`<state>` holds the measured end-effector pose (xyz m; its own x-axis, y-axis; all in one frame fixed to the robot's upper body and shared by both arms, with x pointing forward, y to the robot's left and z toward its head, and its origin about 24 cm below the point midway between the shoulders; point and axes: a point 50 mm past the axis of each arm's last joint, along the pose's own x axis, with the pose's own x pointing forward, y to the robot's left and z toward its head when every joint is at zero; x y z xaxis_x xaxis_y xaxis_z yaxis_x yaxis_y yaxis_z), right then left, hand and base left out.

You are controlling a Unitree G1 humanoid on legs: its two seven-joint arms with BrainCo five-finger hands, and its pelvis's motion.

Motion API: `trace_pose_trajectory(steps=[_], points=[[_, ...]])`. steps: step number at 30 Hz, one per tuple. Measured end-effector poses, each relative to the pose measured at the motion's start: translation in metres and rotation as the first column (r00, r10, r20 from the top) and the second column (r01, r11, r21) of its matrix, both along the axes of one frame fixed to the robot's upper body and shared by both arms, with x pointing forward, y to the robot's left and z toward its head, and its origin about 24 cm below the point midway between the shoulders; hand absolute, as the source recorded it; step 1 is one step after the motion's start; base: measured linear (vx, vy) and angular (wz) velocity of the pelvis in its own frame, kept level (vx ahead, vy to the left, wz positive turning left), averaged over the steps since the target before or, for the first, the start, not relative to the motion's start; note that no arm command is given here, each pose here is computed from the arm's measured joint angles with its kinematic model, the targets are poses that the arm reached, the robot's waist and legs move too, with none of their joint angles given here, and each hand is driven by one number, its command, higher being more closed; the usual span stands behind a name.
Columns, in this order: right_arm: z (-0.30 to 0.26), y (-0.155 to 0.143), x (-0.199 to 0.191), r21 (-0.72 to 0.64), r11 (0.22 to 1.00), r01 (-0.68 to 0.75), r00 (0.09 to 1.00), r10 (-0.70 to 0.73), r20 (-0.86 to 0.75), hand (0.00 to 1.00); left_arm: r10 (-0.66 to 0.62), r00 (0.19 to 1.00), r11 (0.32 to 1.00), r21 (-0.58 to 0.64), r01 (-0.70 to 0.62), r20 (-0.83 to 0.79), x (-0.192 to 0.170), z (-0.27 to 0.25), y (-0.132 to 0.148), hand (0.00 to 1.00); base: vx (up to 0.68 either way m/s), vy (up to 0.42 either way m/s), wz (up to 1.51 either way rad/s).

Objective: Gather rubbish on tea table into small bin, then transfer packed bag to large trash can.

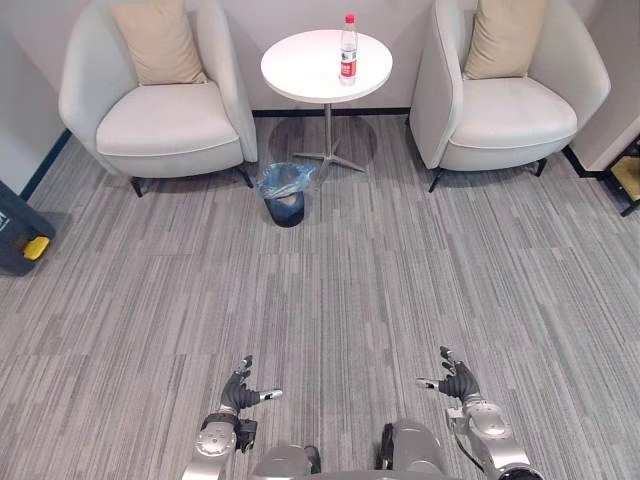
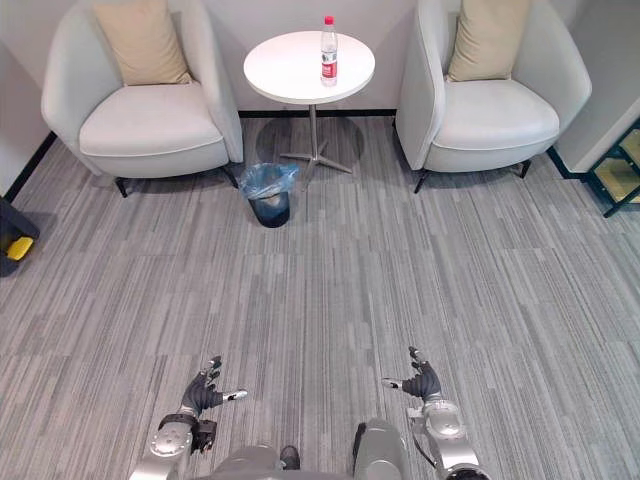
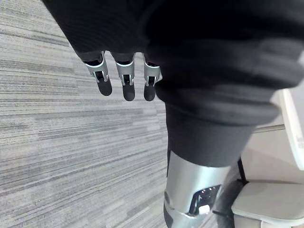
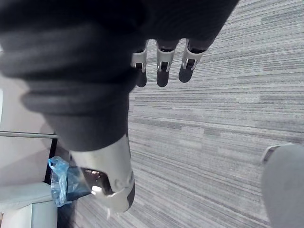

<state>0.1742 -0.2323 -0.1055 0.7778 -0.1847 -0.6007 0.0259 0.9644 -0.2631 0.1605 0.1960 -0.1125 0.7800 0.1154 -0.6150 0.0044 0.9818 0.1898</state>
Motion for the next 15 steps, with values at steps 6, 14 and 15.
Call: trace_pose_trajectory(steps=[6,14,15], points=[[-0.005,0.007,-0.005,0.033,0.999,0.015,1.000,-0.014,-0.017,0.00,-0.010,0.999,1.000,-0.019,0.011,0.037,0.015,0.005,-0.008,0.00,0.41,-0.280,0.28],[-0.001,0.007,0.003,0.075,0.994,0.085,0.996,-0.086,0.024,0.00,0.025,0.996,0.999,-0.032,-0.022,0.090,0.022,0.014,-0.004,0.00,0.32,-0.051,-0.18],[0.000,0.004,0.002,0.075,0.992,0.103,0.994,-0.105,0.028,0.00,0.030,0.995,0.999,-0.042,-0.026,0.096,0.024,0.015,-0.006,0.00,0.36,0.162,-0.28]])
